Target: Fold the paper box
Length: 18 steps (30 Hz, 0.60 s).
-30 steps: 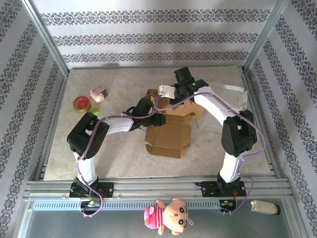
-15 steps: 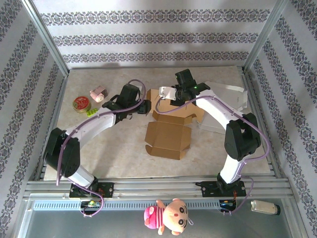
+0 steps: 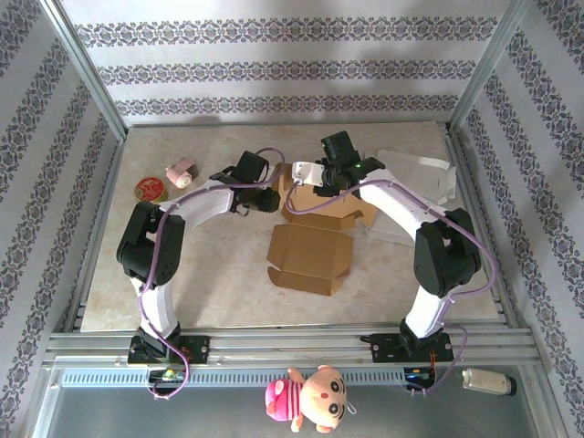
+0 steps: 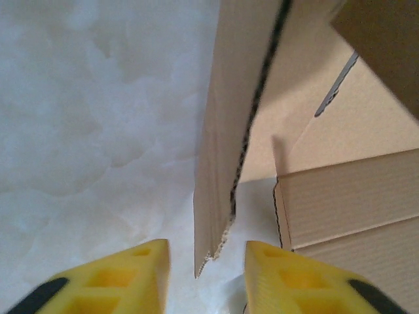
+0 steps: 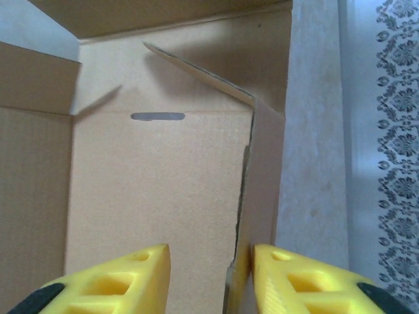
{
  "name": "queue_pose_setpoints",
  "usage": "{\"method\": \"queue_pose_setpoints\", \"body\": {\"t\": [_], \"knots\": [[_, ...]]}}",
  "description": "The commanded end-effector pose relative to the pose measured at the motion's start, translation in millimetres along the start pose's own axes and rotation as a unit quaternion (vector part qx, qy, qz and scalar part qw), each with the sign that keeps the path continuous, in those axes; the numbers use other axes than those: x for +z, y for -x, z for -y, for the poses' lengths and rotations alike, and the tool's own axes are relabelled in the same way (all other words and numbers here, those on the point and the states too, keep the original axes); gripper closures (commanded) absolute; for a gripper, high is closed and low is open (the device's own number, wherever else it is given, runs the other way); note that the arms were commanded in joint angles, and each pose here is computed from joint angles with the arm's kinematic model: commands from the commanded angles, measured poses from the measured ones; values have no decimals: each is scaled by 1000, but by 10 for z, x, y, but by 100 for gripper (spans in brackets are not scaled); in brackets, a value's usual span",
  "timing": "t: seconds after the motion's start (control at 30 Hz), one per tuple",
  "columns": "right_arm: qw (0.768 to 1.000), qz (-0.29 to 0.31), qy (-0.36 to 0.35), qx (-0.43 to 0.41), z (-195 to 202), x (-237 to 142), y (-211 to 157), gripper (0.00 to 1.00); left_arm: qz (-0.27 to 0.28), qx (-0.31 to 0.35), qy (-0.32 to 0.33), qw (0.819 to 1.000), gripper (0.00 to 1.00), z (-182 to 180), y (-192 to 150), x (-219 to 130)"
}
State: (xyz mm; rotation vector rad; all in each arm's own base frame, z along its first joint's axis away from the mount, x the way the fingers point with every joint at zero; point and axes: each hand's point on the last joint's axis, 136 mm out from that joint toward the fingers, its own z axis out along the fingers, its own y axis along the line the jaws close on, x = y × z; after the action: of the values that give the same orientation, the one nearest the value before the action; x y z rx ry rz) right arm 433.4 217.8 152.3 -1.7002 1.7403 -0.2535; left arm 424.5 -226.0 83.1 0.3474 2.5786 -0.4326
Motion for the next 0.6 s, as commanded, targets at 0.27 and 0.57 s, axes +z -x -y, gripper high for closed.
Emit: {"method": "queue_pose_setpoints", "body": {"t": [0.27,0.57], "knots": [[993,-29,-117,-6,312,53,-91,94,21,14,-8,1000,100,23,133,-63],[981,-18,-193,-20,496,-42,5,100,100,-16,-61,993,100,336,356,-420]]}}
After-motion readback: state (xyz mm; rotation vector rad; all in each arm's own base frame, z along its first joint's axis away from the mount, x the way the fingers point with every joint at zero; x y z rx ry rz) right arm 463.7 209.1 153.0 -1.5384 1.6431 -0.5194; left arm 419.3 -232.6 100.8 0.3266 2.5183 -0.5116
